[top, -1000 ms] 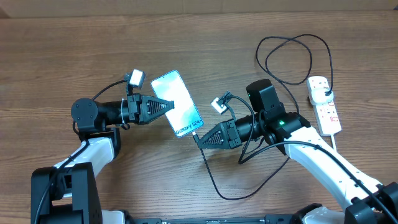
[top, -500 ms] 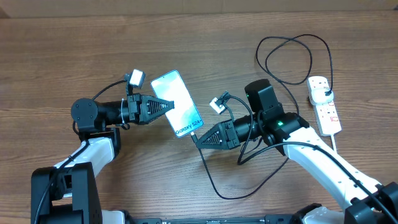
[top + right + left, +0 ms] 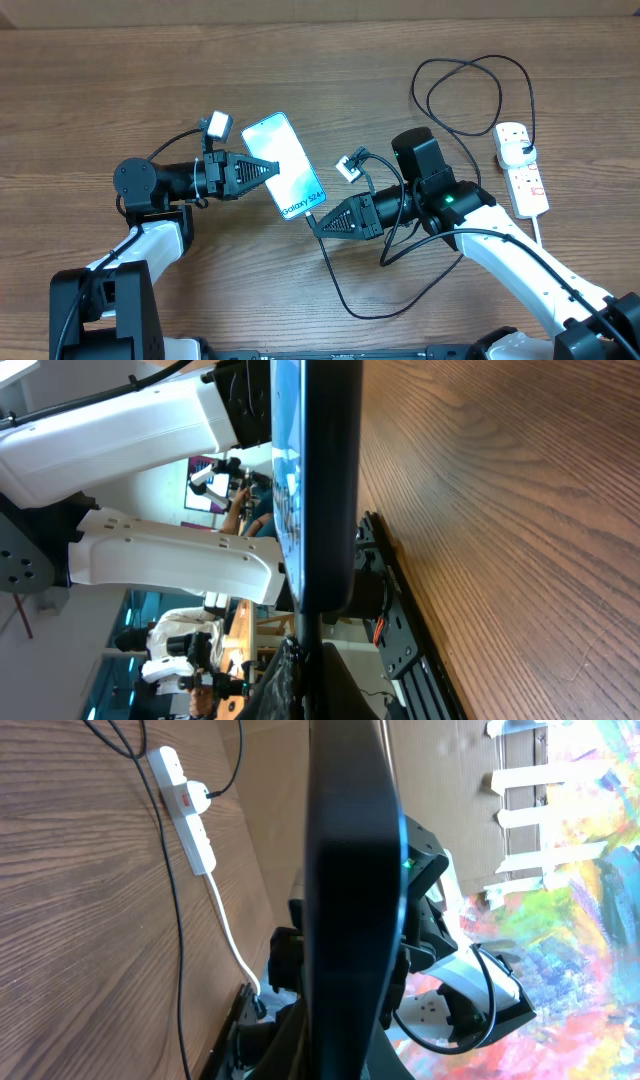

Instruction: Plug charger to phone and switch on socket

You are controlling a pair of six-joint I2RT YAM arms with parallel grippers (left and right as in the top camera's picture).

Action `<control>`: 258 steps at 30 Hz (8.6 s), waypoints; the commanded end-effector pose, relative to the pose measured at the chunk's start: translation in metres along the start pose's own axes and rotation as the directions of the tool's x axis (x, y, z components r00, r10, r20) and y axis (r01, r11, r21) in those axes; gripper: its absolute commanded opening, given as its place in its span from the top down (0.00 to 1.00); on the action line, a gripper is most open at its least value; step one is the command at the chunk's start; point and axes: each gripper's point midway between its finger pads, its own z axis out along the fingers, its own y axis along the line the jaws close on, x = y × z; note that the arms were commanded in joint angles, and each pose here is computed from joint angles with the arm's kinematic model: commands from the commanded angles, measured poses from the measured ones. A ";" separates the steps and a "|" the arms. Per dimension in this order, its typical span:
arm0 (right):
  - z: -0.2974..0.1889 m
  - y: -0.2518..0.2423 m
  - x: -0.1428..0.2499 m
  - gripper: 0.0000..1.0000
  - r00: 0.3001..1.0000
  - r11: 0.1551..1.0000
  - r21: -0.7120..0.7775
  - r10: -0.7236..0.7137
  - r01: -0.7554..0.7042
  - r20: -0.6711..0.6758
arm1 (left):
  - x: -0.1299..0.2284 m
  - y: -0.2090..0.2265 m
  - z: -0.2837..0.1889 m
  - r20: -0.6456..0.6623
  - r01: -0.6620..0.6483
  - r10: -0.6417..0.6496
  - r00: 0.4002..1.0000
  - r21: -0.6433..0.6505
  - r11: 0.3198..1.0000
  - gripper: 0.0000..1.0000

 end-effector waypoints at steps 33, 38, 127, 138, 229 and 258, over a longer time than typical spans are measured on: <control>-0.002 0.012 0.004 0.96 1.000 1.000 -0.021 -0.008 0.008 -0.011 | -0.001 -0.006 0.000 -0.019 -0.097 0.097 0.995 0.000 0.995 0.96; -0.002 0.013 0.003 0.96 1.000 1.000 -0.021 -0.021 0.021 -0.007 | -0.001 -0.006 0.000 -0.019 -0.096 0.096 0.995 0.000 0.995 0.96; -0.001 -0.003 -0.004 0.91 0.998 0.997 0.069 0.042 -0.044 0.037 | -0.008 -0.007 0.000 0.023 -0.169 0.169 0.985 -0.001 0.986 0.96; 0.009 0.006 -0.002 0.87 1.000 0.999 0.051 -0.011 0.010 0.014 | -0.008 -0.007 0.000 0.023 -0.170 0.170 0.985 -0.001 0.985 0.96; -0.191 -0.018 -0.002 0.00 0.821 0.802 0.553 -0.149 -0.227 0.552 | -0.010 0.043 0.082 0.013 -0.106 0.109 0.994 -0.135 0.985 0.96; -0.192 -0.031 0.038 0.00 0.838 0.710 0.612 -0.056 -0.349 0.542 | 0.007 0.180 0.073 -0.085 -0.057 0.023 0.996 -0.423 0.904 0.96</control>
